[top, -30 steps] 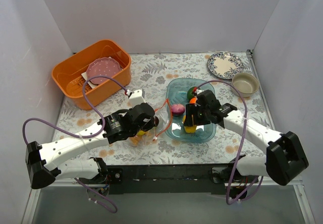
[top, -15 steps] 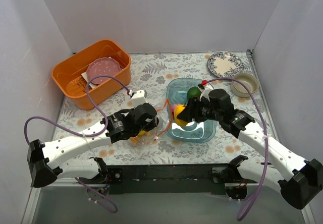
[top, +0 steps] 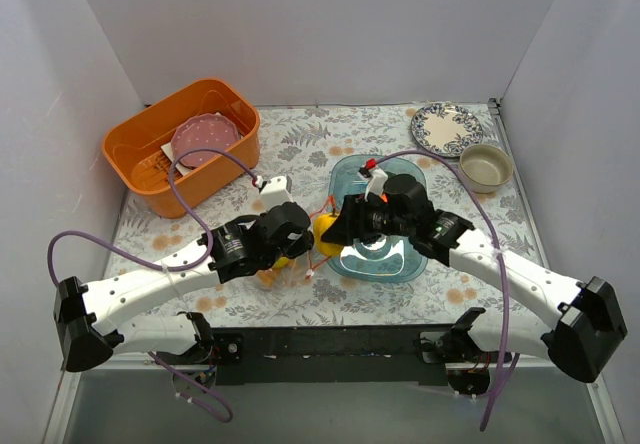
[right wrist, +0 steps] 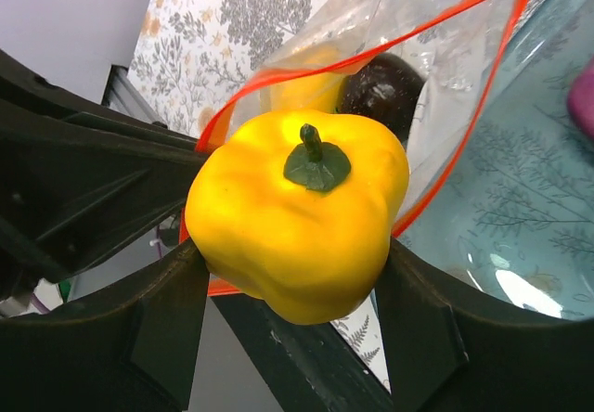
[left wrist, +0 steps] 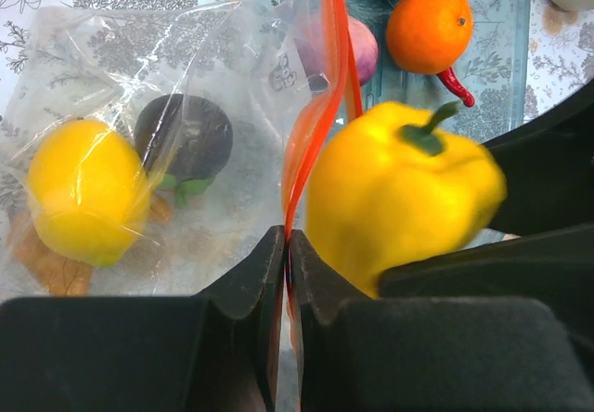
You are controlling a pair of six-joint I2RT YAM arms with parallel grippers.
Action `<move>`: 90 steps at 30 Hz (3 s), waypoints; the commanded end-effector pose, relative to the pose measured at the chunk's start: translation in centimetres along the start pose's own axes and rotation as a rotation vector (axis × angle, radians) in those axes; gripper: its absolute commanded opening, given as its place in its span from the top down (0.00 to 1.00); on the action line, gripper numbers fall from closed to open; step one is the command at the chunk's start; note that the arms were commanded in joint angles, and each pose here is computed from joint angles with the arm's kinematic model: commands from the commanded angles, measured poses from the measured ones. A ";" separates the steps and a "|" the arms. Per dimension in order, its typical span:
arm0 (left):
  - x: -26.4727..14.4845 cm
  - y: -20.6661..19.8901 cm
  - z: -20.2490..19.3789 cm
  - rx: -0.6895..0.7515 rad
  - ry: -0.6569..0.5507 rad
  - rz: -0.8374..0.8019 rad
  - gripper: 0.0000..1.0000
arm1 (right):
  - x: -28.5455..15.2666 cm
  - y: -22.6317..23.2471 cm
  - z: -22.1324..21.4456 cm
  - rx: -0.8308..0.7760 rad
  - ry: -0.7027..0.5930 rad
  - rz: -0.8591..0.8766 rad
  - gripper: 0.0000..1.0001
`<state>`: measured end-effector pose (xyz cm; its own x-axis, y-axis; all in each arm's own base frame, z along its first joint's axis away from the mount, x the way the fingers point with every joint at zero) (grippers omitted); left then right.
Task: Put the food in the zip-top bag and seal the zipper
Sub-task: Place the fake fruit in the zipper food storage bag, then adjust the zipper food storage bag at the center of the board.
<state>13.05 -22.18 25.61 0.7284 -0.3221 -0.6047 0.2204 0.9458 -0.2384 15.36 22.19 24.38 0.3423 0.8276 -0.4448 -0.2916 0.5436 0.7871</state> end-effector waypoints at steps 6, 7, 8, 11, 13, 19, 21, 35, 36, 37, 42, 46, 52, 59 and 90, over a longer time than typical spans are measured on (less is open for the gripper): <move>-2.1 0.4 2.0 -0.050 -0.076 -0.014 0.91 | 2.5 2.1 0.4 -0.042 0.014 0.032 0.54; -2.2 0.5 2.0 -0.052 -0.079 -0.011 0.91 | 2.5 2.6 0.8 -0.055 0.002 0.027 0.53; -2.3 0.6 2.0 -0.051 -0.079 -0.005 0.91 | 2.6 2.8 0.8 -0.063 0.004 0.021 0.49; -2.6 0.8 2.2 -0.059 -0.088 0.002 0.91 | 2.7 3.1 1.5 -0.080 -0.019 -0.009 0.28; -2.8 0.9 2.3 -0.061 -0.095 0.006 0.90 | 2.1 3.1 2.0 -0.099 -0.053 -0.072 0.21; -3.3 1.3 2.6 -0.070 -0.111 0.020 0.89 | -0.5 4.3 3.8 -0.195 -0.156 -0.151 0.02; -3.4 1.3 2.6 -0.075 -0.118 0.015 0.89 | -0.2 4.2 3.5 -0.188 -0.125 -0.143 0.02; -3.6 0.1 3.0 -0.006 -0.106 -0.120 0.62 | -1.3 -0.8 -0.1 0.032 -0.202 -0.292 0.05; -3.5 -0.4 2.7 0.030 -0.080 -0.171 0.60 | -1.8 -0.8 0.0 0.035 -0.229 -0.308 0.05; -3.4 -0.9 2.9 0.036 -0.083 -0.201 0.55 | -2.1 -0.8 0.0 0.038 -0.247 -0.316 0.04; -2.3 -2.7 2.5 0.119 -0.003 -0.304 0.48 | -3.5 -1.3 0.3 0.056 -0.330 -0.393 0.02; -0.9 -3.5 1.4 0.176 0.093 -0.297 0.49 | -4.0 -2.3 0.3 0.091 -0.327 -0.475 0.02; -0.8 -2.6 0.5 0.178 0.116 -0.235 0.51 | -4.1 -3.2 -0.2 0.115 -0.313 -0.461 0.02; 0.3 -2.5 -0.7 0.195 0.163 -0.178 0.56 | -3.1 -3.4 -0.3 0.109 -0.261 -0.439 0.02; 0.9 -2.1 -0.2 0.177 0.124 -0.024 0.96 | 3.2 -4.3 -1.5 0.168 -0.032 -0.203 0.65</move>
<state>13.12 -25.03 23.45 0.5844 -0.3283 -0.7421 0.3841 0.9175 -0.1035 16.12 22.12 18.43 0.4094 0.6399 -0.6503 -0.0215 0.7194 0.6943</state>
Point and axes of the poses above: each gripper's point midway between its finger pads, its own x axis out along the fingers, its own y axis along the line the jaws close on, z = x × y, the point moved 10 cm from there along -x, back along the fingers, and after that the axes turned 14 degrees about x, right-handed, at the moved point
